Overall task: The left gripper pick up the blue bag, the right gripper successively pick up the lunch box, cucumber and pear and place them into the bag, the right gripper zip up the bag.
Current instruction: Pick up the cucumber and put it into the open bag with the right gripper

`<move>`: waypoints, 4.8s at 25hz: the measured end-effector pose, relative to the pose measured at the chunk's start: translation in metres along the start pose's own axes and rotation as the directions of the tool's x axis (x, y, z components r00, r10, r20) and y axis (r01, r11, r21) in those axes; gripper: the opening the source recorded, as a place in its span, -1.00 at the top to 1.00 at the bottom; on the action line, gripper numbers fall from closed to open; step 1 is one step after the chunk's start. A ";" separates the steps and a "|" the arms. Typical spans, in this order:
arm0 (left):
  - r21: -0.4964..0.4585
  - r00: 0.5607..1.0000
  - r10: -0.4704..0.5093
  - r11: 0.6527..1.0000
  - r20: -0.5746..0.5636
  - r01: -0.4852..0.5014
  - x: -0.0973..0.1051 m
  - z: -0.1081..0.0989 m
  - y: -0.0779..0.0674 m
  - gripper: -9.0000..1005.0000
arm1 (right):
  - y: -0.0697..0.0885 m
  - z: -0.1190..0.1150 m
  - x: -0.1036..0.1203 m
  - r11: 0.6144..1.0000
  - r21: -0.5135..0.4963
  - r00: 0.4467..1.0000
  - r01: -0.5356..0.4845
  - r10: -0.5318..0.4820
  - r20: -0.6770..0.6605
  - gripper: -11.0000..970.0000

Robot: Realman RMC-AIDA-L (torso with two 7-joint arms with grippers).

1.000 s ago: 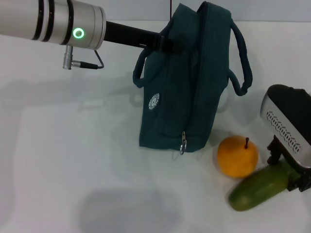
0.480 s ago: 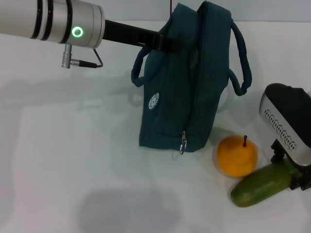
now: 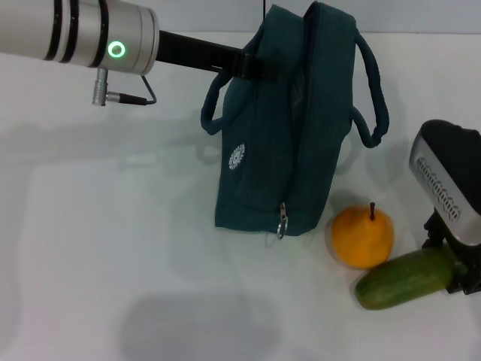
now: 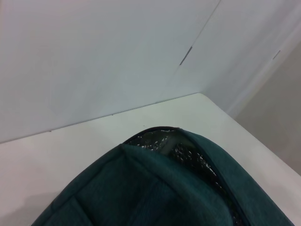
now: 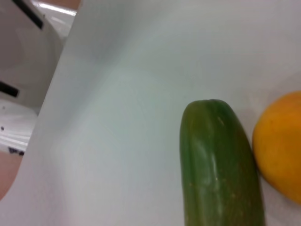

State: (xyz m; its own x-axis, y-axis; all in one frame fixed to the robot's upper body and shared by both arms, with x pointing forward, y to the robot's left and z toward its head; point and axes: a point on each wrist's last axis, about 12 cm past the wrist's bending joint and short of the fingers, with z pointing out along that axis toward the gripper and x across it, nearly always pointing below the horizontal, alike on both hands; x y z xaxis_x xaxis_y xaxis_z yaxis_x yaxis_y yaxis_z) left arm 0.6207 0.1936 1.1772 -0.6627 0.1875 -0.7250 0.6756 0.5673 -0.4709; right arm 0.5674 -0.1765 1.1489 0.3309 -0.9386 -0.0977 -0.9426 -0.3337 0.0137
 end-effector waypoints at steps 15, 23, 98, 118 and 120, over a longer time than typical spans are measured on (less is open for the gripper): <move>-0.009 1.000 0.025 1.000 0.001 -0.025 -0.009 -0.003 0.000 0.87 | 0.005 -0.020 0.010 0.994 -0.052 0.983 -0.094 0.101 0.156 -0.29; -0.012 1.000 0.026 1.000 0.004 -0.026 -0.012 -0.005 0.000 0.87 | 0.018 -0.040 0.024 0.981 -0.102 0.887 -0.166 0.194 0.419 -0.29; 0.176 0.994 -0.095 0.979 -0.052 0.103 -0.013 -0.017 -0.025 0.87 | 0.039 0.045 0.075 0.711 0.230 0.199 -0.664 -0.128 0.972 -0.29; 0.181 0.995 -0.091 0.979 -0.049 0.098 -0.016 -0.015 -0.027 0.87 | 0.048 0.054 0.048 0.837 0.016 0.072 -0.547 0.028 0.997 -0.29; 0.181 0.995 -0.091 0.978 -0.048 0.099 -0.016 -0.015 -0.028 0.87 | 0.047 0.055 0.046 0.842 0.022 0.079 -0.539 0.024 0.997 -0.29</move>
State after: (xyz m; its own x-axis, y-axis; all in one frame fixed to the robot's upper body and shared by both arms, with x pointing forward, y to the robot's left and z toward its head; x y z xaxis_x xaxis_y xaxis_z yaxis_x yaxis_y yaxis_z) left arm 0.6078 0.1868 1.2090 -0.7365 0.1734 -0.6539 0.6543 0.4281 -0.6234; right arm 0.5353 -0.2303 1.0900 -0.0420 0.0049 -0.9991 -0.9731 0.2265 0.0420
